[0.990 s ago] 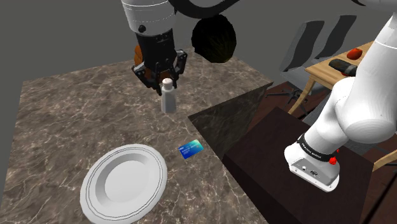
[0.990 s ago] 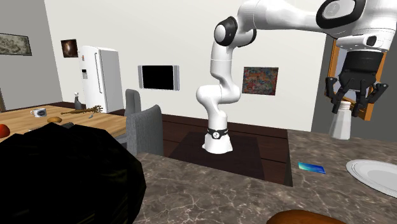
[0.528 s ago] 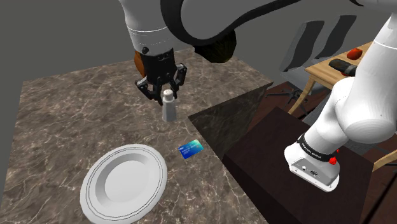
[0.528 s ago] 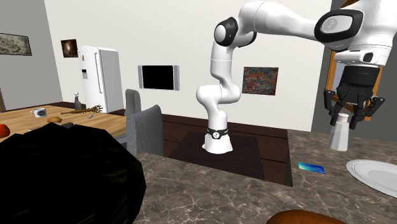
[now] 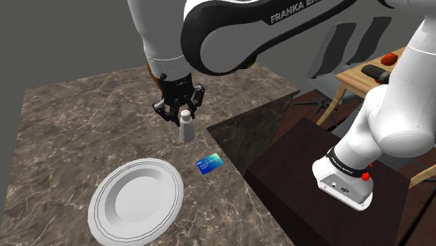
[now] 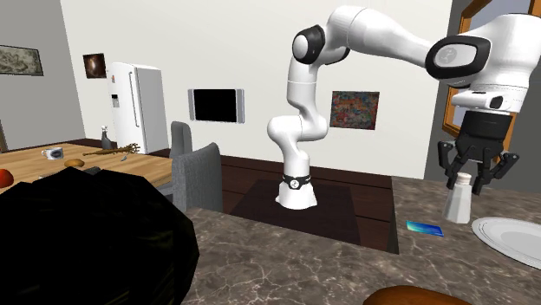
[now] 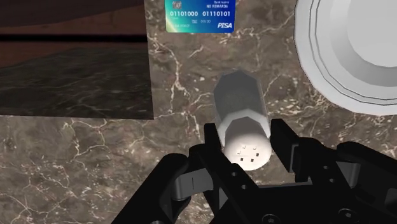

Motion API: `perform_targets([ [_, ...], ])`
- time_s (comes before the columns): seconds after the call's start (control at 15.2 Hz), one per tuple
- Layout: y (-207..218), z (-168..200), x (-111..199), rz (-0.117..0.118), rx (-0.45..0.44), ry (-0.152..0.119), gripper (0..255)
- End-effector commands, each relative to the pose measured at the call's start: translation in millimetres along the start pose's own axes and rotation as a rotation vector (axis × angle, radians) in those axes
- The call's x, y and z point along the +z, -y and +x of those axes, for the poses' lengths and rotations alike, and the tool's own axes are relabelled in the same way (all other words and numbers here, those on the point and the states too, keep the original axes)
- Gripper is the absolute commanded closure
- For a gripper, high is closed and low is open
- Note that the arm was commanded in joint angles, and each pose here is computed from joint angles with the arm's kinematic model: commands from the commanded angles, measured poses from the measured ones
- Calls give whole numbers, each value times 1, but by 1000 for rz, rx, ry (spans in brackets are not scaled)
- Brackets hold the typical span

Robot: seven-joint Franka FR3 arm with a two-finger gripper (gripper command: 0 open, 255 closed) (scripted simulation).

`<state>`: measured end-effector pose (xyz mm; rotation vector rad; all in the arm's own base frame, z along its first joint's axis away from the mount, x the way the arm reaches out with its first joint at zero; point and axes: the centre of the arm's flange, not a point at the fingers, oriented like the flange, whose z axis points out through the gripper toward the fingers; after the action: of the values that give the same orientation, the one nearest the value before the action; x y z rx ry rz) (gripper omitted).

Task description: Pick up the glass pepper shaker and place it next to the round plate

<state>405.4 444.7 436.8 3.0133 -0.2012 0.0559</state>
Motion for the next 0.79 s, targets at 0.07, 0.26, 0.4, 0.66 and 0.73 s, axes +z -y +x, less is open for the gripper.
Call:
perform_targets([
  [0.07, 1, 0, 15, 0, 0, 0, 255],
  [0.26, 3, -1, 31, 0, 0, 0, 255],
  [0.4, 4, -2, 41, 0, 0, 0, 255],
  [0.66, 7, -3, 62, 0, 0, 0, 255],
  [0.73, 8, -3, 69, 0, 0, 0, 255],
])
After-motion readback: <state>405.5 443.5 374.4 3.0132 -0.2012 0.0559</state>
